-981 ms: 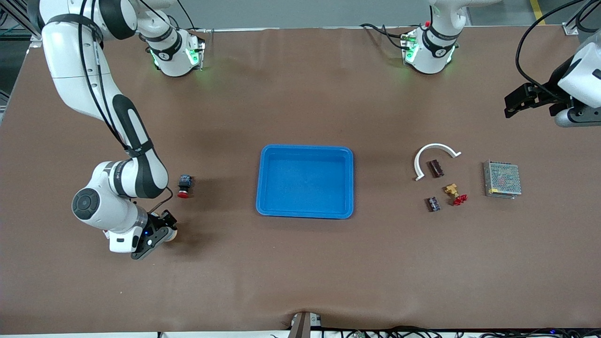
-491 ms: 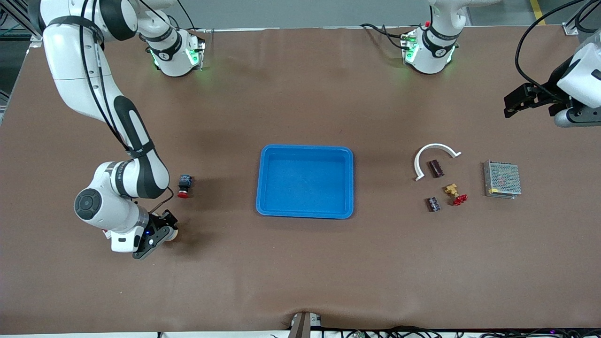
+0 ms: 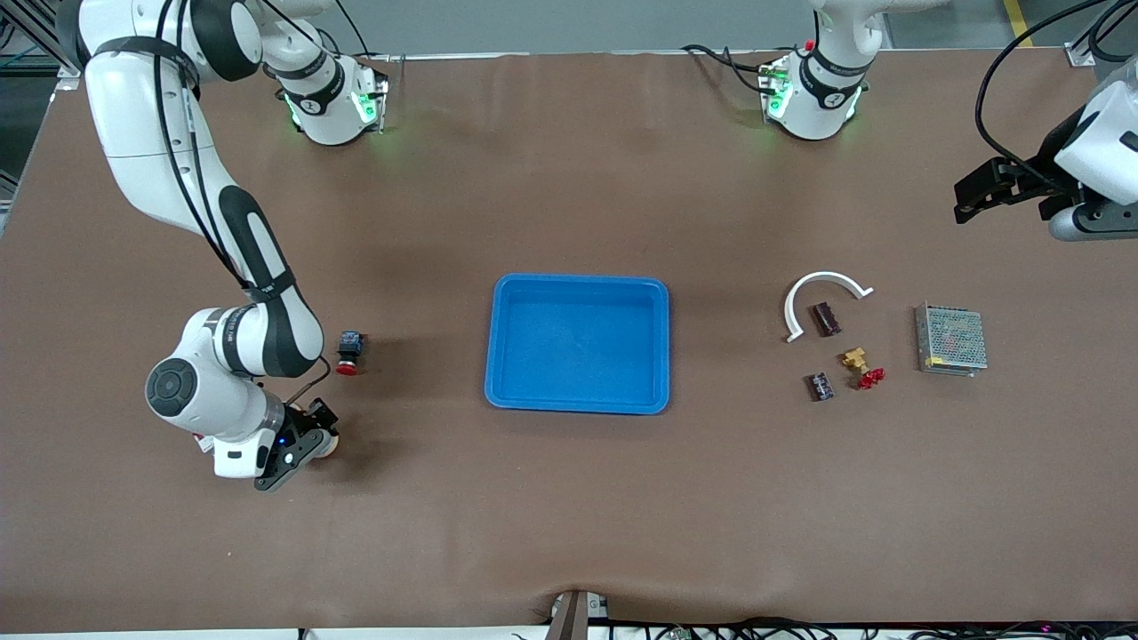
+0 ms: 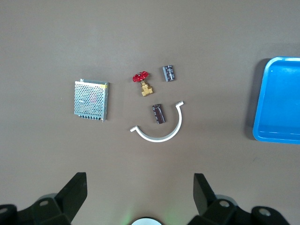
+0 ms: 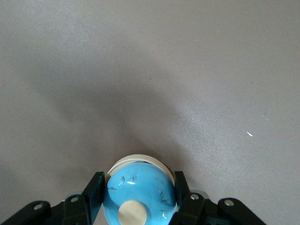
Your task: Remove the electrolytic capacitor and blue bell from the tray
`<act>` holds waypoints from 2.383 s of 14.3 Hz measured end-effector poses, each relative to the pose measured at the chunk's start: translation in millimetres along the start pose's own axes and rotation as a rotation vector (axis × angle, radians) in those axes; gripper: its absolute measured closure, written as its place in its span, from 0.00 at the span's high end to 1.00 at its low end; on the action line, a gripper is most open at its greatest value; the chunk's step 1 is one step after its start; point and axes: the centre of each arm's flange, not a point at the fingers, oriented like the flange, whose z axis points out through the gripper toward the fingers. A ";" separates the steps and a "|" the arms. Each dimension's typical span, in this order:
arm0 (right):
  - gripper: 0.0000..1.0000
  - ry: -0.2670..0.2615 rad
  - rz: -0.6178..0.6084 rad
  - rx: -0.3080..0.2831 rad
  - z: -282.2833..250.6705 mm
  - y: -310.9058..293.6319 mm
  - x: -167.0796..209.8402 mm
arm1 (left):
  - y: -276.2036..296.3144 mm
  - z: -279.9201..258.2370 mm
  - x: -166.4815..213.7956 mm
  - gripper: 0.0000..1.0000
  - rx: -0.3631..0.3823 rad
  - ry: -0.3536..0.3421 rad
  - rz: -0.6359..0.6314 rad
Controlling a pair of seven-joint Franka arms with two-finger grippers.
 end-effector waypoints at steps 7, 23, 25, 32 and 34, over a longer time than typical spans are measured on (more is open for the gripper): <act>1.00 0.012 0.016 0.010 -0.5 0.2 0.4 | 0.0 -0.9 -0.5 1.00 0.000 0.002 0.000; 1.00 -0.193 0.491 0.117 -247.0 -62.9 -1.7 | 1.7 -4.9 -3.5 1.00 0.001 0.010 0.003; 1.00 -0.194 0.510 0.082 -278.5 -77.2 -21.6 | 1.7 -5.3 -3.8 1.00 0.001 0.011 0.003; 1.00 -0.213 0.641 0.025 -365.3 -120.1 -83.1 | 3.3 -5.3 -4.0 1.00 -0.013 0.010 0.004; 1.00 -0.210 0.662 0.023 -378.2 -120.2 -94.1 | 3.3 -5.4 -4.1 1.00 -0.013 0.010 0.004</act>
